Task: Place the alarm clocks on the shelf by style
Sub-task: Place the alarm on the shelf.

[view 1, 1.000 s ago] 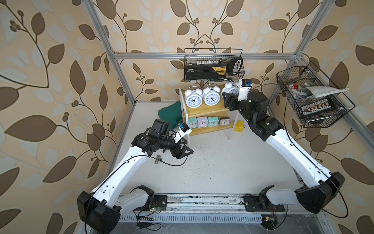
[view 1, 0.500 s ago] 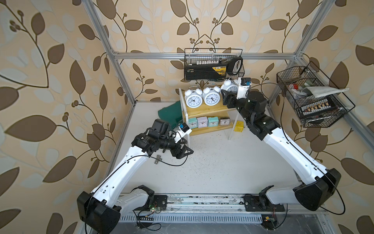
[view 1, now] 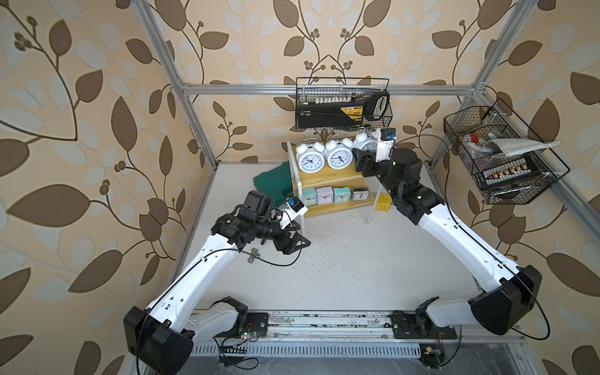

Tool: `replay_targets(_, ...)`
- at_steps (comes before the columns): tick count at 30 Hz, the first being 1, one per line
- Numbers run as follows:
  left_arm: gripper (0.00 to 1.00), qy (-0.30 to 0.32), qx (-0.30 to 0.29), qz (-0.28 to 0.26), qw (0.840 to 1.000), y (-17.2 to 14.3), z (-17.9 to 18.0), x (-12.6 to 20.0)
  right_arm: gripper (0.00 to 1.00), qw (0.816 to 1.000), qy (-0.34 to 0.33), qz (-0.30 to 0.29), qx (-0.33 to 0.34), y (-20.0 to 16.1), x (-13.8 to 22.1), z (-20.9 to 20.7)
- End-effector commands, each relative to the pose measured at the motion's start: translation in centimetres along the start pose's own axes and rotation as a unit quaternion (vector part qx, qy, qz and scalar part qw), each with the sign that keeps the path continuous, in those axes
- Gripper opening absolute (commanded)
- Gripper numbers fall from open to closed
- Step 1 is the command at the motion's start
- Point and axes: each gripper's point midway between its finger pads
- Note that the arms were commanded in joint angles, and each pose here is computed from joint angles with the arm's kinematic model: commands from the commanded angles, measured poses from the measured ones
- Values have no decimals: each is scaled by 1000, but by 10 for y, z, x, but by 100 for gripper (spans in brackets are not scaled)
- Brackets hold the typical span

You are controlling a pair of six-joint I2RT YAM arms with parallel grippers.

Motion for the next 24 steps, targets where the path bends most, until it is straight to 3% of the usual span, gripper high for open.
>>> replay_targets(1, 80, -6, -13, -9, 1000, 2, -2, 2, 63, 1000, -8, -24, 15, 8, 0, -3)
replay_targets(13, 80, -6, -13, -10, 1000, 2, -2, 3, 65, 998, -25, -22, 56, -2, -2, 0)
replay_targets(24, 80, -5, -14, -9, 1000, 2, -2, 3, 85, 998, -27, -23, 57, 4, 4, 1)
Point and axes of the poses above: each gripper's point midway between its finger pads, its own x axis back along the fingers, its own z axis along the line the jaws close on, y = z × x, and after that the axes turned 8 degrees about x, right-handed
